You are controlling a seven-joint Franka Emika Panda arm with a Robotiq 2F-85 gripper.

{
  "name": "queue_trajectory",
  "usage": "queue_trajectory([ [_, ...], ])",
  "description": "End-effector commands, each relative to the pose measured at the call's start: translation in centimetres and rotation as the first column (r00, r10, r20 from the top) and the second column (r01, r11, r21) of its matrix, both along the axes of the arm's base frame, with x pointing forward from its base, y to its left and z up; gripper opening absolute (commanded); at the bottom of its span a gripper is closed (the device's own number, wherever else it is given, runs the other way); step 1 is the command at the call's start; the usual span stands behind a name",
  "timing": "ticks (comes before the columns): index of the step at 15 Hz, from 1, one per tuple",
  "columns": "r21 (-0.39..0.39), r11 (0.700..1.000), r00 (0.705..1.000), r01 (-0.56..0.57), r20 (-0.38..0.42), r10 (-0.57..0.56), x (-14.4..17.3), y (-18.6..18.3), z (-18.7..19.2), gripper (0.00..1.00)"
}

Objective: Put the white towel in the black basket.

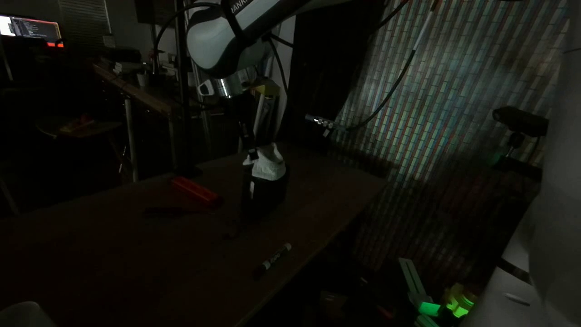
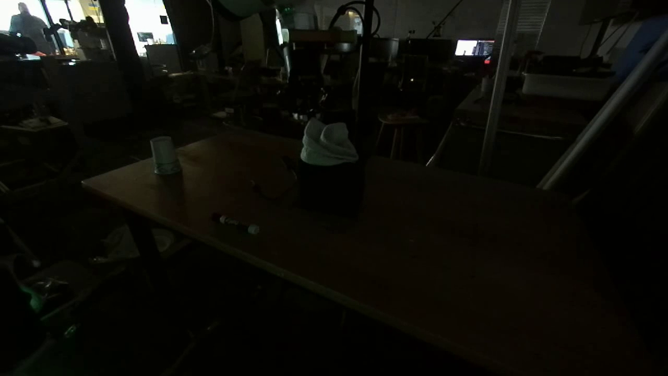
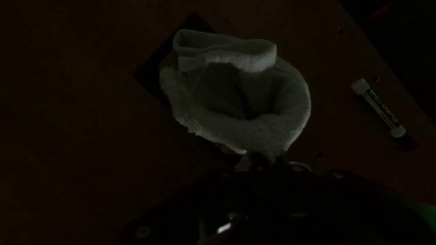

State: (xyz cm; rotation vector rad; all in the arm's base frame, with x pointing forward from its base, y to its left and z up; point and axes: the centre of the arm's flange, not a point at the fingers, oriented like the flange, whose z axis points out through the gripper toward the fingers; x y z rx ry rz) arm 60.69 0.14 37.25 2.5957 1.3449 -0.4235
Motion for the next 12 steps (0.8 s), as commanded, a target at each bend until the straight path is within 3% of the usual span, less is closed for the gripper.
queue_trajectory([
  [1,0.035,0.999,0.998,0.039,0.052,-0.041,0.5,-1.3,1.4,0.02],
  [9,0.153,0.982,0.986,0.11,0.11,-0.128,1.0,-2.5,-0.1,0.02],
  [12,0.154,0.98,0.982,0.125,0.119,-0.144,0.7,-3.0,-0.7,0.02],
])
